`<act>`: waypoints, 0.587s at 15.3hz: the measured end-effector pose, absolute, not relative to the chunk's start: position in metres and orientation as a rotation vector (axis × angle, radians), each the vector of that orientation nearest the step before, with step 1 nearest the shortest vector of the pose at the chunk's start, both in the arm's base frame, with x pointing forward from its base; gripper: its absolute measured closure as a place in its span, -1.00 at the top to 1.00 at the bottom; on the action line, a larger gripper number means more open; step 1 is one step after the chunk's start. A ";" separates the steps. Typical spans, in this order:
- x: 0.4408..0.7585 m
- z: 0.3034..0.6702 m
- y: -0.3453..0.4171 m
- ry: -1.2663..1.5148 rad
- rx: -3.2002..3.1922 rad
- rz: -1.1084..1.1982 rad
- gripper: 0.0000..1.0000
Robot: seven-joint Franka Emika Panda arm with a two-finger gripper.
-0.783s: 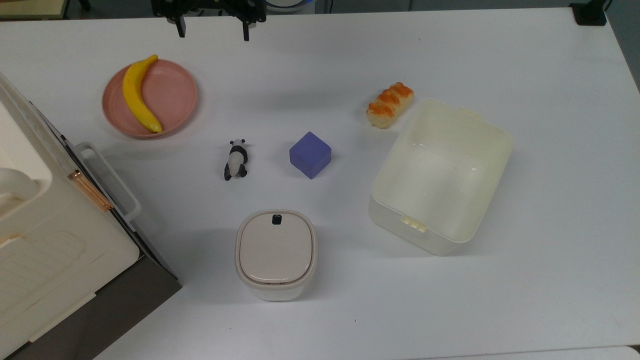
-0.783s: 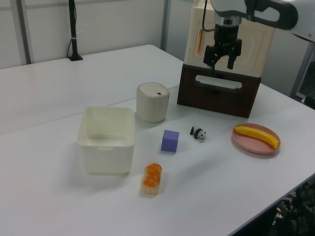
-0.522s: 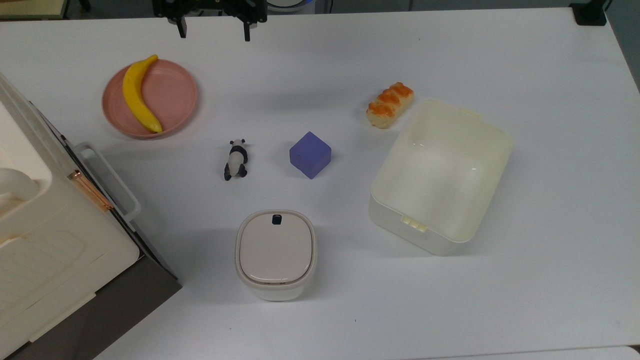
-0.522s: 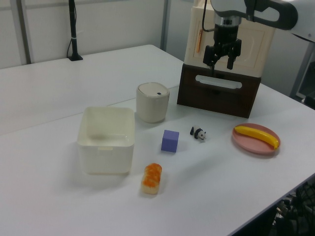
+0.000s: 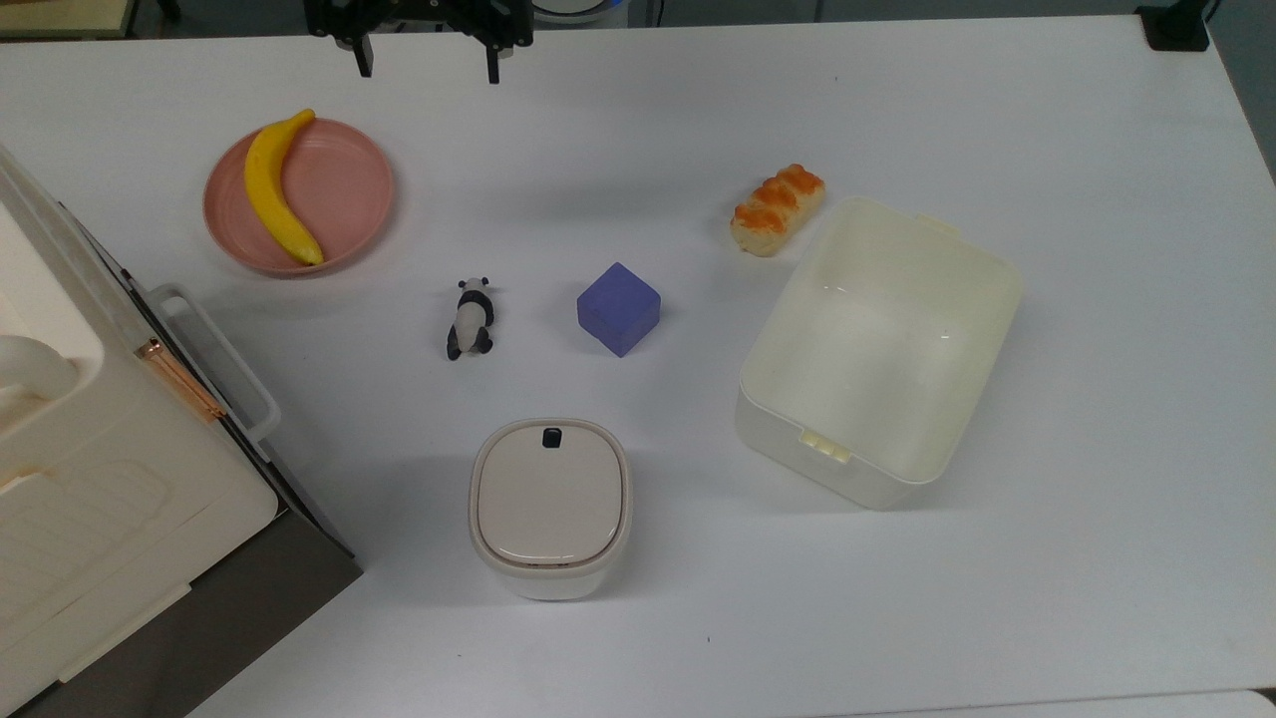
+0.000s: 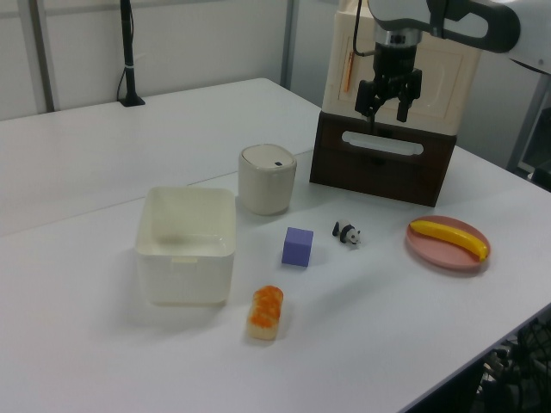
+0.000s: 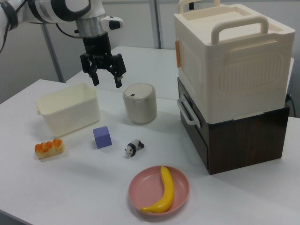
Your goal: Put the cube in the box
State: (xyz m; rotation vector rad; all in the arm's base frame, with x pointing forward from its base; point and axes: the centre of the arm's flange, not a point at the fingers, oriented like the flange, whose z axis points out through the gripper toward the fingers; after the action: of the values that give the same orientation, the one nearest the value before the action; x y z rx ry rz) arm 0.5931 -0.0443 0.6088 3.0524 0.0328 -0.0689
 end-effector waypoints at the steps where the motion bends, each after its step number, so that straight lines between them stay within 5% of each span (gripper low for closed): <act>1: 0.593 0.609 -0.044 0.033 3.052 -0.069 1.00; 9: 0.593 0.608 -0.043 0.036 3.057 -0.072 1.00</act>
State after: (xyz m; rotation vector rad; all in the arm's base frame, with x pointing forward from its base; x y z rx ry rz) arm 0.5928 -0.0428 0.6082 3.0568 0.0359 -0.0720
